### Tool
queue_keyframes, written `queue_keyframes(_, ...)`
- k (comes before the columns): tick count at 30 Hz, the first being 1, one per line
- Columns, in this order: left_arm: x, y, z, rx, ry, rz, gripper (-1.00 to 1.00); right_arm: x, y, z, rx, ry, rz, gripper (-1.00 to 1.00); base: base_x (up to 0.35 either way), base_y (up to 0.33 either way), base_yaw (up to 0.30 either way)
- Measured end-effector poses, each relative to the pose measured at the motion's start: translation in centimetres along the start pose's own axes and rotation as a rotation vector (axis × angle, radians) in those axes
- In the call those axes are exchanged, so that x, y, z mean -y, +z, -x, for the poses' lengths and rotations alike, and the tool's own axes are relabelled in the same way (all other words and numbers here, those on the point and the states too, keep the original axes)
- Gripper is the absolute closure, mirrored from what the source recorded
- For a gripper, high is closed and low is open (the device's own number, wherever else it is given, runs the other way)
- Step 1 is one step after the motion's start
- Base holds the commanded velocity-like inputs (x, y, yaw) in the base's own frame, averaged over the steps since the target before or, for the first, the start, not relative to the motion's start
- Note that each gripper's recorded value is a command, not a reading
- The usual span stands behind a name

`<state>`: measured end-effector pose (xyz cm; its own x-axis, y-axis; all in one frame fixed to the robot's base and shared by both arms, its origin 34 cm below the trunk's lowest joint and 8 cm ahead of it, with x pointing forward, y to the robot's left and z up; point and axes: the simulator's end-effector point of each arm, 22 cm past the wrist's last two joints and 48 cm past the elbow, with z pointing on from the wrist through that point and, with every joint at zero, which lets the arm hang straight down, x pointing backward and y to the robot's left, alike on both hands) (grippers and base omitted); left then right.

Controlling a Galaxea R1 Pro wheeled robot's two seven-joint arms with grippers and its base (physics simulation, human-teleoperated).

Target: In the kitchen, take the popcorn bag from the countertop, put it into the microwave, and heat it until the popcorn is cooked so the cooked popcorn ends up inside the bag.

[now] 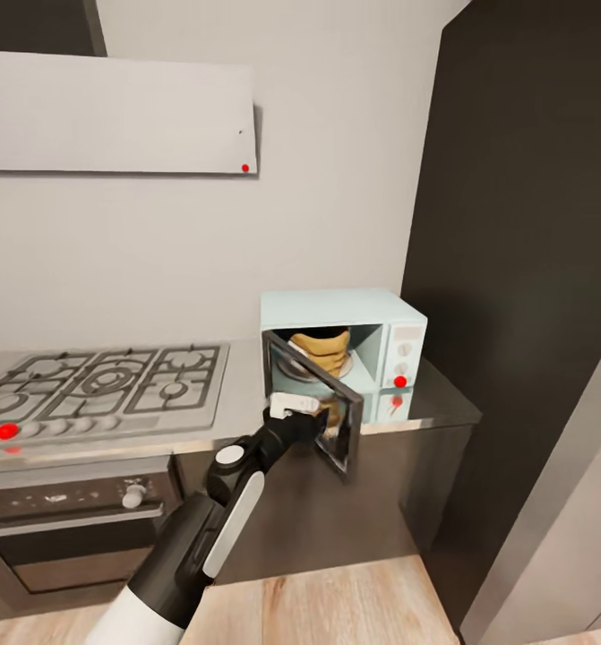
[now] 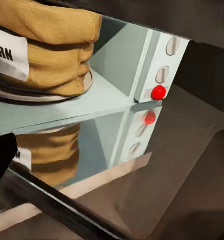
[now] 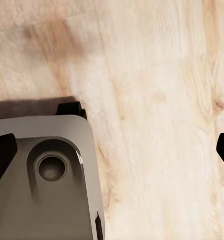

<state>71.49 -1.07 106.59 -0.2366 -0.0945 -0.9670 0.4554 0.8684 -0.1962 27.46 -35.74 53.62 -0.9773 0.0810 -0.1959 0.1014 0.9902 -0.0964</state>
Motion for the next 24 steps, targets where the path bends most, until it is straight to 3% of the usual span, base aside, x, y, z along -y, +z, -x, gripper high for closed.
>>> queue_keyframes(8, 0.1, 0.1, -0.4, -0.011, -0.003, 0.006, -1.0, -0.1, -0.1, 0.3, 0.007, 0.0, 0.002, -1.0, 0.291, 0.0, -0.192)
queue_keyframes(11, -0.4, 0.4, -1.5, -0.036, 0.002, 0.061, -1.0, -0.1, -0.1, 0.4, 0.009, -0.001, 0.002, -1.0, 0.247, 0.0, -0.192)
queue_keyframes(12, 1.1, 0.7, -2.5, -0.058, 0.018, 0.048, -1.0, -0.1, -0.1, 0.4, 0.01, -0.001, 0.003, -1.0, 0.161, 0.0, -0.191)
queue_keyframes(15, 2.3, 0.8, -3.5, -0.078, 0.045, 0.032, -1.0, -0.2, -0.1, 0.5, 0.012, -0.001, 0.003, -1.0, 0.124, 0.0, -0.191)
queue_keyframes(20, 2.4, 0.7, -3.6, -0.08, 0.052, 0.035, -1.0, -0.2, -0.1, 0.7, 0.017, 0.0, 0.003, -1.0, 0.1, 0.0, -0.183)
queue_keyframes(24, 1.5, 0.6, -3.4, -0.077, 0.055, 0.076, -1.0, -0.2, -0.1, 0.9, 0.021, 0.0, 0.004, -1.0, 0.092, 0.0, -0.163)
